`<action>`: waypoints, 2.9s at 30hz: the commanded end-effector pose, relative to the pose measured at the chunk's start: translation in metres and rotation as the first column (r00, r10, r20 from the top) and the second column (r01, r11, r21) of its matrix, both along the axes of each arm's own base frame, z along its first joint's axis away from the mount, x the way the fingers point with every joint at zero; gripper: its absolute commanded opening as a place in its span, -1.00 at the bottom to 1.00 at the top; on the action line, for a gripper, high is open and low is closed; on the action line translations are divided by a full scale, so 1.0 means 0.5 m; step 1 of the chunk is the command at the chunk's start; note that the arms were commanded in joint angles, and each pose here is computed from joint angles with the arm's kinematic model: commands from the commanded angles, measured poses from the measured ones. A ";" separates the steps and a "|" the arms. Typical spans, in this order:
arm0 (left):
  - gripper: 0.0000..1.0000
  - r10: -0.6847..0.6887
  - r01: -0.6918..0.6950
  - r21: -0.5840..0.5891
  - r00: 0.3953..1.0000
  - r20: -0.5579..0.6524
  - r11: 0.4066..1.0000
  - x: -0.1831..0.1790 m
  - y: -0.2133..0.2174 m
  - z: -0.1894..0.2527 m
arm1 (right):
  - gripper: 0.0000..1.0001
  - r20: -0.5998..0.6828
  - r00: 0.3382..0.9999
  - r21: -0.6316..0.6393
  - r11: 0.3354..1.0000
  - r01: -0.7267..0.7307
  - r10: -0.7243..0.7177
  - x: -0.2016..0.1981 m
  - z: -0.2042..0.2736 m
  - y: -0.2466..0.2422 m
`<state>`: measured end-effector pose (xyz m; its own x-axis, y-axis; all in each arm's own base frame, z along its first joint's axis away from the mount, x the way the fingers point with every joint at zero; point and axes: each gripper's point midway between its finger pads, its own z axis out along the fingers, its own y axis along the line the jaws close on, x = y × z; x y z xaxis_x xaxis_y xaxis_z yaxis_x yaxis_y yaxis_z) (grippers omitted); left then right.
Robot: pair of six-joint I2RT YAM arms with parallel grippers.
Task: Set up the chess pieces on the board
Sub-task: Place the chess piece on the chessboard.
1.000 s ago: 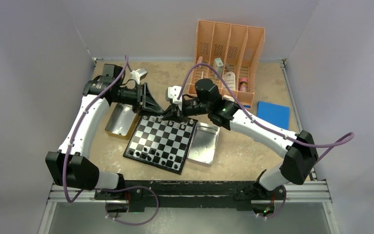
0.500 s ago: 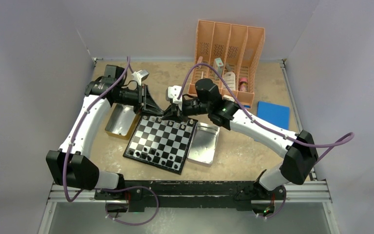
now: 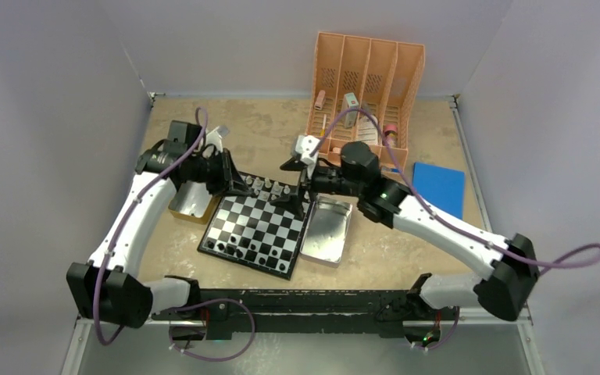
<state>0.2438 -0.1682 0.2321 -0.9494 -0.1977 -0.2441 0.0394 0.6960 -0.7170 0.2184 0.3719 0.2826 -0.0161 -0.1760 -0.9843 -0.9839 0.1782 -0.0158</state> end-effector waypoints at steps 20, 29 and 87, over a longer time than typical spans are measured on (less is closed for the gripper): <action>-1.00 0.528 -0.516 0.536 0.836 0.148 0.668 -0.057 0.160 -0.245 | 0.97 -0.047 0.952 0.334 0.893 0.300 -0.302 -0.072 0.254 -0.199; -1.00 0.567 -0.512 0.600 0.816 0.114 0.615 -0.077 0.179 -0.291 | 0.97 -0.046 0.946 0.340 0.886 0.316 -0.320 -0.080 0.261 -0.218; -0.30 0.668 -0.639 0.564 0.718 0.194 0.523 0.077 0.197 -0.163 | 0.97 0.002 0.938 0.345 0.880 0.326 -0.348 -0.072 0.290 -0.226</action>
